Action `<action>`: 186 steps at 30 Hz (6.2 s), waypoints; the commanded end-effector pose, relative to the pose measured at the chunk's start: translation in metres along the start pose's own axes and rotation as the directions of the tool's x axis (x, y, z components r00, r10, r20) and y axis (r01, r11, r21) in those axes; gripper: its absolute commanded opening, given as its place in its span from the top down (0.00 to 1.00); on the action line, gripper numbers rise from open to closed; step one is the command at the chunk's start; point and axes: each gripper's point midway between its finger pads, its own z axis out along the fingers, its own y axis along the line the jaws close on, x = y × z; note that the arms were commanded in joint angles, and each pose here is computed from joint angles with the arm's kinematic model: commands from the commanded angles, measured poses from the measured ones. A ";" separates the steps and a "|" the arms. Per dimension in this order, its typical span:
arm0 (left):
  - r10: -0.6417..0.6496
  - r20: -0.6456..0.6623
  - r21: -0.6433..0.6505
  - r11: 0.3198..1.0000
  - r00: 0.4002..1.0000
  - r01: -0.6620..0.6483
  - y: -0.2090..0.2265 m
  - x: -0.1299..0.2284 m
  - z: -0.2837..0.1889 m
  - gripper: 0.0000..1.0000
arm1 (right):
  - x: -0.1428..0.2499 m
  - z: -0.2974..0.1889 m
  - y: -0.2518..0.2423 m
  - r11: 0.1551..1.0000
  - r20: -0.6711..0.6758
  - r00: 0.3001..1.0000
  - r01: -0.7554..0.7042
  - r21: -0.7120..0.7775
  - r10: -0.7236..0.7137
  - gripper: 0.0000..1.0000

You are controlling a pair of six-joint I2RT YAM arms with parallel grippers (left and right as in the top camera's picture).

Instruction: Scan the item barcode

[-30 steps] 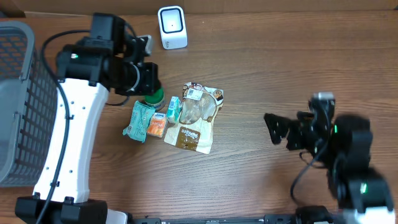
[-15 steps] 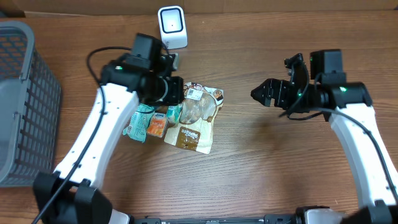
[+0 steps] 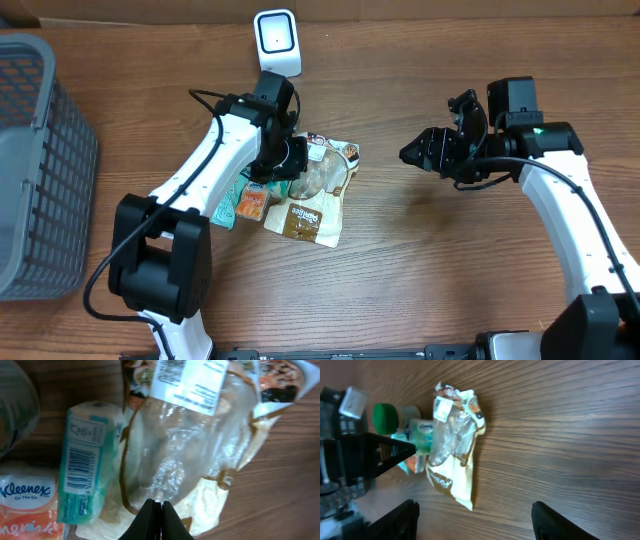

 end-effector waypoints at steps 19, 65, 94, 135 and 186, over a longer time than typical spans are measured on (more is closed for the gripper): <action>-0.069 -0.054 0.006 0.998 0.996 0.069 0.005 -0.003 0.041 0.96 | 0.016 0.064 0.002 0.977 -0.186 0.980 -0.101 -0.187 0.066 0.35; -0.088 -0.084 -0.009 0.996 0.993 0.087 0.009 0.006 0.044 0.96 | 0.062 0.220 0.042 0.930 -0.196 0.960 -0.249 -0.269 0.201 0.90; 0.097 0.154 -0.058 0.994 0.983 -0.089 0.032 -0.040 -0.202 0.96 | 0.035 0.011 0.038 0.955 0.058 0.995 0.098 -0.279 -0.085 0.96; -0.110 0.226 -0.143 0.979 0.968 0.145 0.166 -0.042 -0.244 0.00 | 0.053 -0.054 0.177 0.785 0.081 0.905 0.404 -0.470 -0.417 0.96; -0.110 0.225 -0.143 0.979 0.968 0.144 0.166 -0.042 -0.244 0.00 | -0.202 0.000 0.161 0.385 0.149 0.570 0.318 0.866 -0.808 0.96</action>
